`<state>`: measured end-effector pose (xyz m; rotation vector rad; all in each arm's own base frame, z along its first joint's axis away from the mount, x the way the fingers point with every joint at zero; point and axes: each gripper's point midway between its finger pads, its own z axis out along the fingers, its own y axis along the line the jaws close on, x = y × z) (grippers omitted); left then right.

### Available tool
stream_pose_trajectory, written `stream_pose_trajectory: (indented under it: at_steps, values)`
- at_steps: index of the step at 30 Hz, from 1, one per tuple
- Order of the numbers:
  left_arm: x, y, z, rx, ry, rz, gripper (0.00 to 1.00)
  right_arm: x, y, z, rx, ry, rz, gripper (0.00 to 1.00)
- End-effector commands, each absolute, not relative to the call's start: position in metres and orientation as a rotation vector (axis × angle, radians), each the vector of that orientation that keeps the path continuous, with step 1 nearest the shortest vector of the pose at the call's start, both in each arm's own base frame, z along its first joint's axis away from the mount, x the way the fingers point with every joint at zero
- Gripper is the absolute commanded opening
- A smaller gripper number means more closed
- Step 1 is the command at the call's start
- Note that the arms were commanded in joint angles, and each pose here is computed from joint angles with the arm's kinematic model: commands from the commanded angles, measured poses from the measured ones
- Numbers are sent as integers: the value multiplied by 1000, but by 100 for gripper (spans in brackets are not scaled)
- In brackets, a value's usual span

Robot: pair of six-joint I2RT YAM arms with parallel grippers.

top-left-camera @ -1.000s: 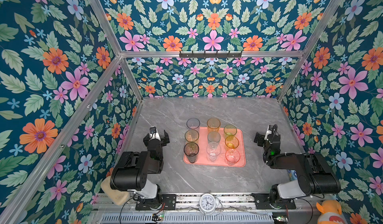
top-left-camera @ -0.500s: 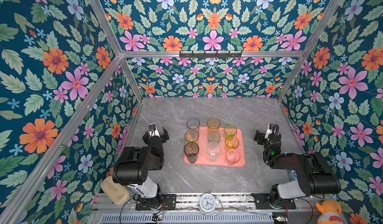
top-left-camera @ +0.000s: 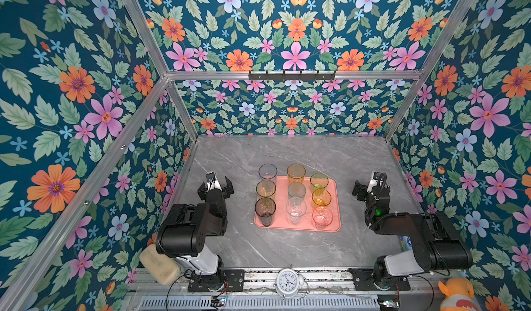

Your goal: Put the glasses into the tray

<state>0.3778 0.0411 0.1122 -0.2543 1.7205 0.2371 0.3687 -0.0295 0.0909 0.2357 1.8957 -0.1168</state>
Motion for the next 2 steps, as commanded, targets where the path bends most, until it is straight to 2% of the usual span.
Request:
stream_pose_trajectory:
  at_steps: [1, 2]
  values:
    - [379, 41, 115, -257, 1712, 236, 100, 372, -29, 100, 227, 1853, -115, 99]
    - [379, 41, 115, -256, 1711, 236, 100, 372, -29, 101, 226, 1853, -117, 99]
